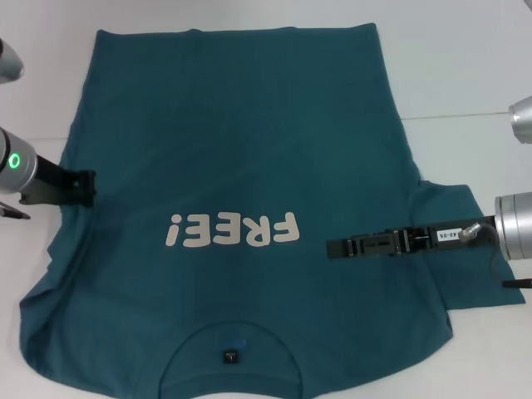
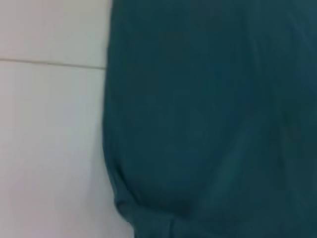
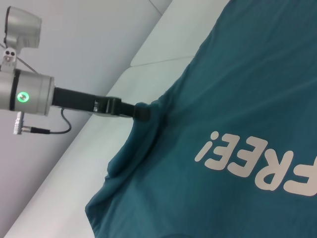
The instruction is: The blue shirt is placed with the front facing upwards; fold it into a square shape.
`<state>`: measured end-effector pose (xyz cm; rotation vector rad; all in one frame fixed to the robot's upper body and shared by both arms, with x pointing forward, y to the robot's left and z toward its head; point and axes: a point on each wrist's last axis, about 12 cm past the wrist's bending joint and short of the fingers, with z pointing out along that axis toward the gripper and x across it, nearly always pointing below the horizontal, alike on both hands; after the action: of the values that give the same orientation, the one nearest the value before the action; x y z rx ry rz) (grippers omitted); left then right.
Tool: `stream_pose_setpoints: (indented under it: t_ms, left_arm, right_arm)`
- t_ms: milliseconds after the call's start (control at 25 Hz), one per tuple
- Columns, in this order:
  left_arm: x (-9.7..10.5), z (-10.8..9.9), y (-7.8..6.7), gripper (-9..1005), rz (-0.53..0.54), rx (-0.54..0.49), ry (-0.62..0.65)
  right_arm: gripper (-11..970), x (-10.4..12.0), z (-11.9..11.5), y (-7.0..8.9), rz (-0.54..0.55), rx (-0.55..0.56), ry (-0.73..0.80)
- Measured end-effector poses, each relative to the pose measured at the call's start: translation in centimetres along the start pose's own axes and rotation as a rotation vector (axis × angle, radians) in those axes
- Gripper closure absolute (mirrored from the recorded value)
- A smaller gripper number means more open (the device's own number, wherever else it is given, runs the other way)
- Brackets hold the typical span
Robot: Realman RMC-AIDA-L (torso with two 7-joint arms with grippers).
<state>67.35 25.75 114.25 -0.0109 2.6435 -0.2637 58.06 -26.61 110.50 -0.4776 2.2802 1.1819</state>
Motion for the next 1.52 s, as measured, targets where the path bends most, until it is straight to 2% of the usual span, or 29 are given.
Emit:
stream_pose_setpoints:
  t_ms: [240, 600, 760, 920, 1080, 1360, 1520]
  left_arm:
    - [-0.3, 0.3, 0.1, 927, -0.04, 0.002, -0.035]
    - [0.3, 0.8, -1.0, 922, -0.007, 0.026, -0.02]
    - [0.7, 0.5, -1.1, 840, 0.008, 0.035, 0.025]
    - [1.0, -0.8, -1.2, 757, 0.027, 0.092, 0.04]
    - [1.6, -2.2, -1.3, 608, 0.051, 0.156, 0.035]
    - [3.3, -2.3, 2.5, 292, -0.041, 0.126, 0.071]
    - [4.0, -1.5, 3.9, 176, -0.112, 0.115, 0.049]
  right_arm:
    - [47, 0.0, 0.0, 0.0, 0.001, 0.001, -0.001]
    - [47, 0.1, -0.1, -0.1, 0.003, 0.005, -0.002]
    - [47, 0.2, -0.1, -0.1, 0.005, 0.007, -0.003]
    - [48, 0.1, -0.2, -0.2, 0.005, 0.01, -0.007]
    - [48, -0.1, -0.1, -0.2, 0.002, 0.011, -0.008]
    - [48, -0.2, 0.0, -0.1, 0.003, 0.009, -0.004]
    - [48, -0.1, 0.0, -0.1, 0.006, 0.009, -0.003]
